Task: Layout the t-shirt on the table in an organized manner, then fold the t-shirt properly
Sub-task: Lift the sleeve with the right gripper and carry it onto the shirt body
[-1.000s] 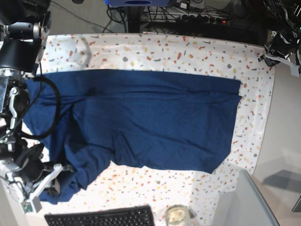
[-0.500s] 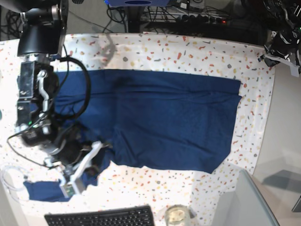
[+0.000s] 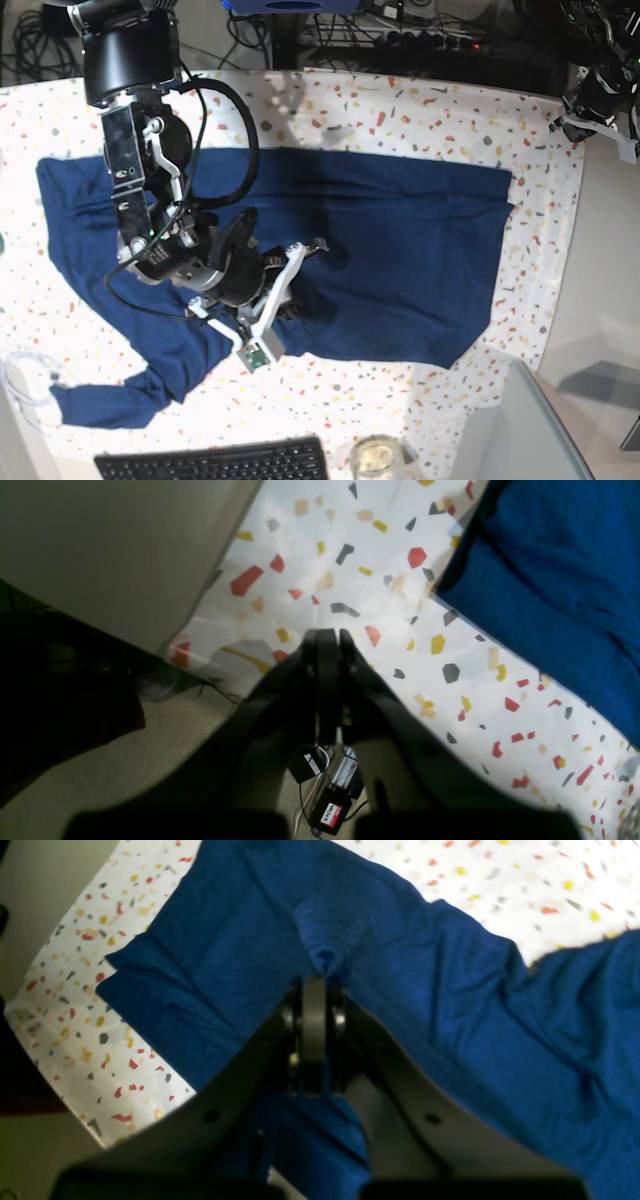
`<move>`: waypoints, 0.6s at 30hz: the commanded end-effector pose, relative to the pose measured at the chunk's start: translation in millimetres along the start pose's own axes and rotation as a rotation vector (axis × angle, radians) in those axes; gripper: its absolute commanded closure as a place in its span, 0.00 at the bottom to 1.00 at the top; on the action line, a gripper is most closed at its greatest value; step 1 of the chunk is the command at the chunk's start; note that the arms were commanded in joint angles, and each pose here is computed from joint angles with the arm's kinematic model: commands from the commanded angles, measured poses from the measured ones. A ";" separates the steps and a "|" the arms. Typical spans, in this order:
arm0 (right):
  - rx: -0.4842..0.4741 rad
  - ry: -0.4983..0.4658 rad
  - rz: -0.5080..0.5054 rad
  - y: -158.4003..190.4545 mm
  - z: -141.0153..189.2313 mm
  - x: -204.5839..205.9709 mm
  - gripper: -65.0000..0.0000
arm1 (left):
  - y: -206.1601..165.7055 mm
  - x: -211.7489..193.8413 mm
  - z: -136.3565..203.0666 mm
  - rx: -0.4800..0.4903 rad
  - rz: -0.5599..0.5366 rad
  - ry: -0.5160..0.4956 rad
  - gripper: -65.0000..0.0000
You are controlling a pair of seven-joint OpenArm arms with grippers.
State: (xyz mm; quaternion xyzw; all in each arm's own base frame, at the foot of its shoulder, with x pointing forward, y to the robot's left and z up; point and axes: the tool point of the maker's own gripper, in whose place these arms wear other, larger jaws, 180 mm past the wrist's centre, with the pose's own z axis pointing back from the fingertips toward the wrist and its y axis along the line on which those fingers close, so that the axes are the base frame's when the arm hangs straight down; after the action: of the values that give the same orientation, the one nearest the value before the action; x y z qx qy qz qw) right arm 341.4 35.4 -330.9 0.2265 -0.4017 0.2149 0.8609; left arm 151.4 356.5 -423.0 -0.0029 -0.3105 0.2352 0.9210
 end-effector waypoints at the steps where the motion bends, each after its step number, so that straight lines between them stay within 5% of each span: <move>1: 0.022 -0.049 0.016 8.6 0.1 15.9 1.00 | 2.2 12.4 4.2 0.000 -0.014 -0.037 1.00; 18: 0.153 0.086 -0.021 56.4 -55.4 -53.2 1.00 | 3.3 9.5 4.8 0.003 -0.014 -0.030 1.00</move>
State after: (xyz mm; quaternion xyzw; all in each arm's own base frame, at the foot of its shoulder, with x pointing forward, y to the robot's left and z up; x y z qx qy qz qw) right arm 301.7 91.6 -410.6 0.2709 -0.3189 0.2445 0.8747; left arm 147.8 356.0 -424.4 -0.0024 -0.3065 0.2353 0.9223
